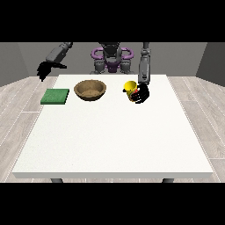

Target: Pick the cup and pour the ball into the bowl, then pick the bowl and place it on the pad

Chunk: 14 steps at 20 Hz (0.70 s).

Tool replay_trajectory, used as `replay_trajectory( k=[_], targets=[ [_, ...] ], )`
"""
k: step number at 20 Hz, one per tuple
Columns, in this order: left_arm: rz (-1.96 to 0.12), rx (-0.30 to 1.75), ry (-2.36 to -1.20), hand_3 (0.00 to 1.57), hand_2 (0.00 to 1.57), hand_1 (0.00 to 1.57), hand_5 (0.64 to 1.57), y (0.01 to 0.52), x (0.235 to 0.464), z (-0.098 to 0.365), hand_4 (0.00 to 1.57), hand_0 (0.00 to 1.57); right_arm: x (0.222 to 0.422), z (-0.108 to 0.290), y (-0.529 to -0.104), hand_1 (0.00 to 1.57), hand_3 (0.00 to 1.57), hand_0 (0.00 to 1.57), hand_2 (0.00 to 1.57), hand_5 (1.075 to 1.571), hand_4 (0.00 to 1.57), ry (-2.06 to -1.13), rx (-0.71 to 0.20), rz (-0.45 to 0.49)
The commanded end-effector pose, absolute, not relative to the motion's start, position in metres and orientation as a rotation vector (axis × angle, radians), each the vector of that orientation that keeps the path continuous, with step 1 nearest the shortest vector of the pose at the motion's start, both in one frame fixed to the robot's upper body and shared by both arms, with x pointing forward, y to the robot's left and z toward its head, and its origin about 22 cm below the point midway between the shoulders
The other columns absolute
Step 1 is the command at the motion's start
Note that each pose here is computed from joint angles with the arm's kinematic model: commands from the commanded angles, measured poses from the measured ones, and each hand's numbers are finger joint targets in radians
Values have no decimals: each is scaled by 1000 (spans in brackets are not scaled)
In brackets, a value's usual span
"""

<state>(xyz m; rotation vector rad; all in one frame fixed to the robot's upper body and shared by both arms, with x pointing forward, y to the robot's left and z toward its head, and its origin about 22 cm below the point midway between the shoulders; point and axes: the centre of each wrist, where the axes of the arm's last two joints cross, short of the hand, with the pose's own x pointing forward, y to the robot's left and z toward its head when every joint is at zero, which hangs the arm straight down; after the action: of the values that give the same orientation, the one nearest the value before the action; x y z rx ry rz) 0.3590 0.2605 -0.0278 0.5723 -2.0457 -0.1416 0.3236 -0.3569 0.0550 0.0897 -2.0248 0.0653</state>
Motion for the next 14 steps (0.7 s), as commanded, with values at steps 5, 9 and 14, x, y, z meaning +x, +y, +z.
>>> replay_trajectory(
  k=[5, 9, 14],
  targets=[
    [-263, 694, -1972, 1571, 1571, 1356, 1511, 238, 361, -37, 913, 1356, 306, 37, -407, 0, 0, 0, 0, 1555, 0, -1945, 47, 26],
    [-435, 768, -1868, 1571, 1571, 1373, 1532, 231, 365, -26, 1016, 1373, 299, 21, -419, 0, 0, 0, 56, 1558, 0, -1789, -7, -23],
    [-622, 772, -1838, 1571, 1571, 1397, 1571, 172, 367, -18, 1091, 1397, 278, -3, -444, 0, 0, 0, 0, 1560, 0, -1732, -68, -97]
  ],
)
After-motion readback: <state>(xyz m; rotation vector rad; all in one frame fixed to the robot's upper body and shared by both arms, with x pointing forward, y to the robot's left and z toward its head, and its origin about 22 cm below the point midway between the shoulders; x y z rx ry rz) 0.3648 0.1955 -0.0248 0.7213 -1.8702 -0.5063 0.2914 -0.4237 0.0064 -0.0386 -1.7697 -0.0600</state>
